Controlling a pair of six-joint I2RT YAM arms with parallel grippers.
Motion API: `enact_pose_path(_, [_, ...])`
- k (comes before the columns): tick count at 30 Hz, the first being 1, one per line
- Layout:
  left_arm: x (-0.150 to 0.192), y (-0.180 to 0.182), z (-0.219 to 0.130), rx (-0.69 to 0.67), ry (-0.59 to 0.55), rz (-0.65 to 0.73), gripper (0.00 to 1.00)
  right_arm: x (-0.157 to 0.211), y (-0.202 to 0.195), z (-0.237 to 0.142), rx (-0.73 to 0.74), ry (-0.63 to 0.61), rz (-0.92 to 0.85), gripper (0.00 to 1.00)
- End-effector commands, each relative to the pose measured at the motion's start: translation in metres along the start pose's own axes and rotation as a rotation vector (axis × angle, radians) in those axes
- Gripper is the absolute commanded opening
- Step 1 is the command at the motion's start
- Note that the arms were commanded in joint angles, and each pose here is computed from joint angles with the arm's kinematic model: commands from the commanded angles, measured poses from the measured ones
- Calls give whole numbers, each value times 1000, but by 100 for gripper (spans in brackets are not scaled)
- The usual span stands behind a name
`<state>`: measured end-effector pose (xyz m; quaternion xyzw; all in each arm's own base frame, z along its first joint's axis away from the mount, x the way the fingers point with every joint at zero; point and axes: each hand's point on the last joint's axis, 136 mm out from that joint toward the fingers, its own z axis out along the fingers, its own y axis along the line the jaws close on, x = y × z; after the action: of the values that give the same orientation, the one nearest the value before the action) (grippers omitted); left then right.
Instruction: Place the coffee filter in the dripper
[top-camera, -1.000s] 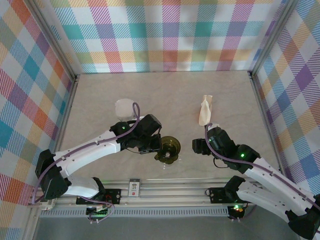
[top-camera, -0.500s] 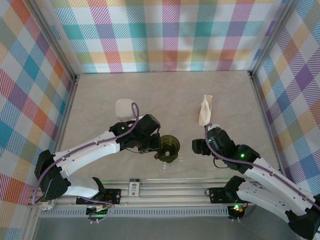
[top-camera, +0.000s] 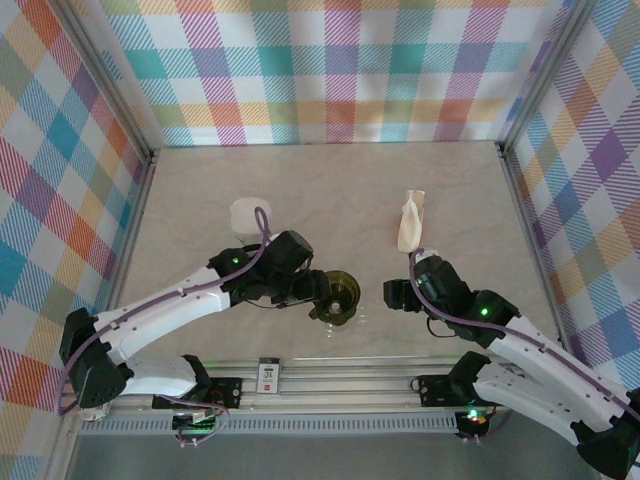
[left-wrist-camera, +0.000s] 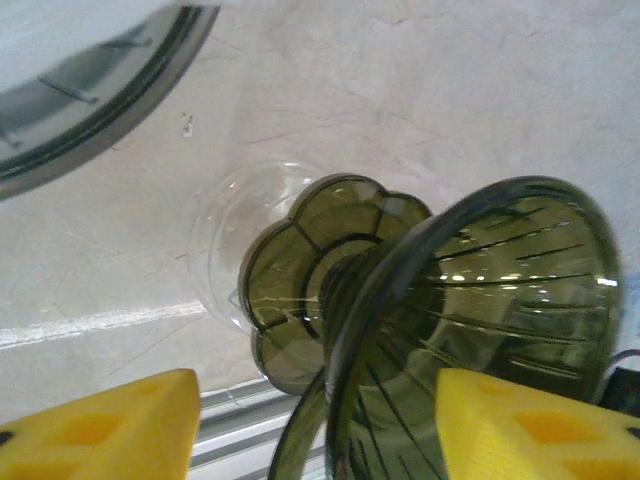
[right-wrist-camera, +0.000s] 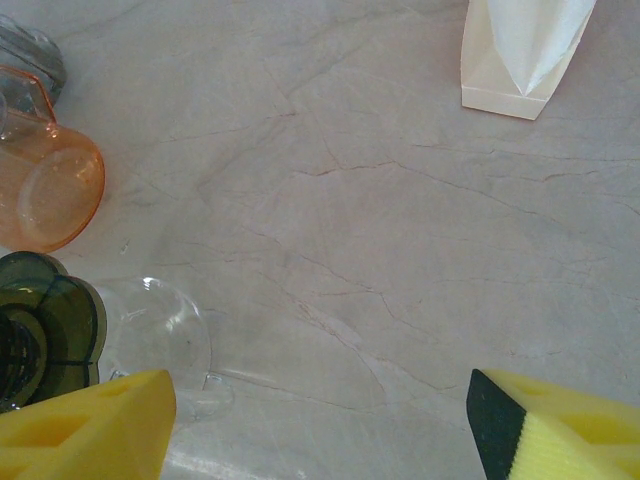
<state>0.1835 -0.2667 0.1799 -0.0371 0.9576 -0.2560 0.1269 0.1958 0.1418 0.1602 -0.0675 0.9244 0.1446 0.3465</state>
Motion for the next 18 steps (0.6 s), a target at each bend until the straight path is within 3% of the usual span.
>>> enact_pose_path(1, [-11,-11,-22,66,-61,7,70,-2,-1,-2,-2,-10,10,79])
enact_pose_path(11, [-36,-49,-90,247,-241,113,87,-17,11,-3,-32,-30,6,83])
enact_pose_path(18, [-50,-23,-131,200,-432,178,94,-58,15,8,2,-50,0,79])
